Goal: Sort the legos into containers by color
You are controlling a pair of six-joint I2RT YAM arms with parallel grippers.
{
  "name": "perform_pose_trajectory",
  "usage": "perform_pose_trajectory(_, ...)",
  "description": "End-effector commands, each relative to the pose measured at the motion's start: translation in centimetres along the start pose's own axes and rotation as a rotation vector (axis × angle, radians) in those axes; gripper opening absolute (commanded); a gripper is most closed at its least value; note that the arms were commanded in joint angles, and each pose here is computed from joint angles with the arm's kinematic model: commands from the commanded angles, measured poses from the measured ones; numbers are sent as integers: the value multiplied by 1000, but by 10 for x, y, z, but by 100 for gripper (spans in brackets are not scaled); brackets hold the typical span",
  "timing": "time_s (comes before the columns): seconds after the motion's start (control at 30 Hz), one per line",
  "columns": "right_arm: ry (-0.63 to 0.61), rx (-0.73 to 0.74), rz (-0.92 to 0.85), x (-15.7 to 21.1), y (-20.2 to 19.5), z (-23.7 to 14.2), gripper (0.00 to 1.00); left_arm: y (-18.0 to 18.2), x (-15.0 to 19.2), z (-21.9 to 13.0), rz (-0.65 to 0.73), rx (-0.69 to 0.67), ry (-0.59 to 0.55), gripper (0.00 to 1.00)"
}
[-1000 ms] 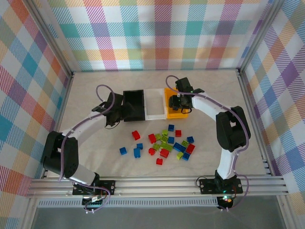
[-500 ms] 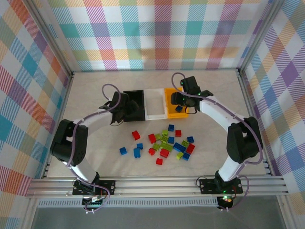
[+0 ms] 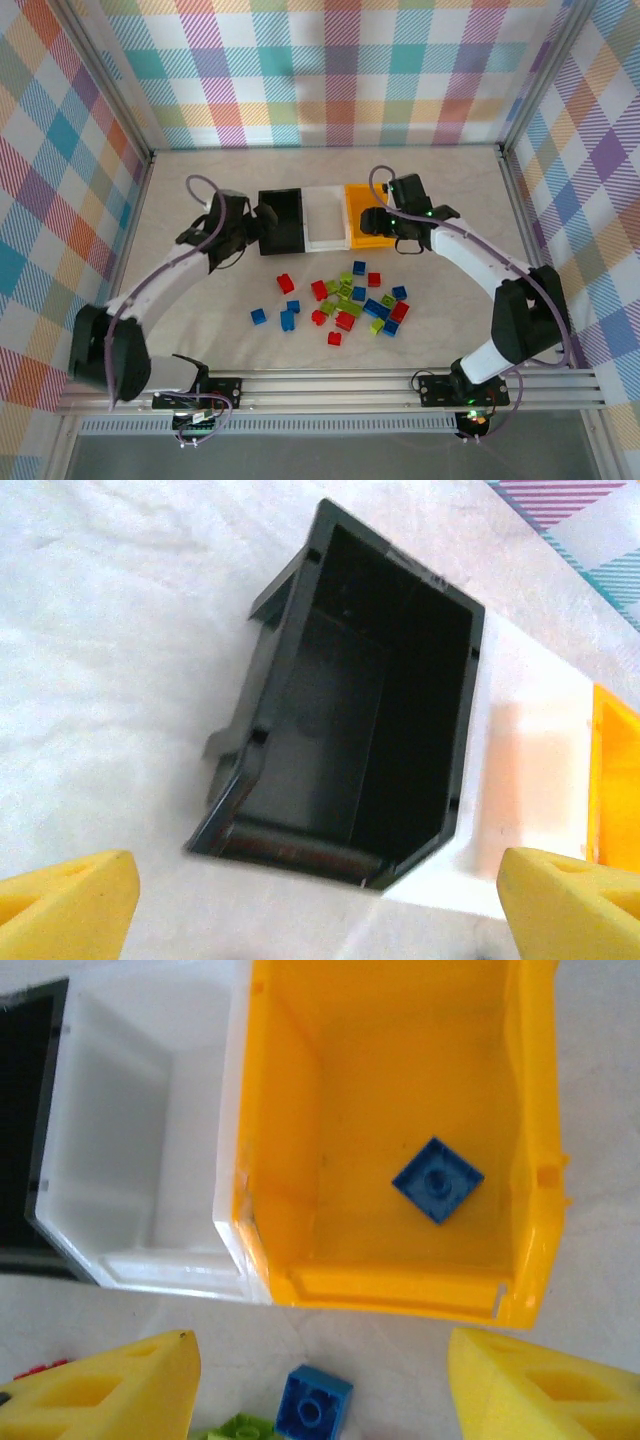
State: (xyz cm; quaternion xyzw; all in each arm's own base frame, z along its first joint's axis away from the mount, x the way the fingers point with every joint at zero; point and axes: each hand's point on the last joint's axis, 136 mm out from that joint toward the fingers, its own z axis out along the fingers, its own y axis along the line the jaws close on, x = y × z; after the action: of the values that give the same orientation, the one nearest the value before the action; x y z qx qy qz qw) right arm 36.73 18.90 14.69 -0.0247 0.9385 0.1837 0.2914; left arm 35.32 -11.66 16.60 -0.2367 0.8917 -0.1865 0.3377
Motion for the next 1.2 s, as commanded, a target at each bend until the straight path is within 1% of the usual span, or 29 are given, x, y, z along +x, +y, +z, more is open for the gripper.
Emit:
perform_pose_trajectory(0.0, -5, -40, 22, 11, 3, -6, 67, 52, 45, -21, 18, -169, 112, 88)
perform_pose_trajectory(0.13, 5, -44, 35, 21, -1, -2, 67, 78, 86, -36, 40, -222, 206, 80)
perform_pose_trajectory(0.3, 10, -33, 38, 28, -6, 2, 67, 87, 139, -39, 130, -257, 340, 71)
perform_pose_trajectory(0.4, 7, -27, 32, 29, -7, 2, 67, 99, 163, -44, 173, -309, 412, 69)
perform_pose_trajectory(0.6, 0, -12, 26, 30, -11, 2, 67, 119, 190, -50, 245, -396, 504, 65)
perform_pose_trajectory(0.7, -4, -13, 27, 29, -11, 2, 67, 122, 195, -45, 263, -415, 516, 63)
perform_pose_trajectory(0.83, -10, -16, 24, 29, -11, 0, 67, 114, 187, -36, 279, -406, 479, 62)
perform_pose_trajectory(0.93, -14, -8, 15, 28, -12, -1, 67, 102, 185, -30, 275, -361, 462, 65)
perform_pose_trajectory(1.03, -19, 1, 11, 29, -14, -4, 67, 91, 185, -24, 266, -313, 455, 70)
perform_pose_trajectory(1.1, -24, -3, 7, 29, -14, -5, 67, 91, 186, -19, 268, -319, 455, 71)
perform_pose_trajectory(1.17, -25, -4, 6, 29, -14, -6, 67, 98, 187, -14, 280, -358, 462, 71)
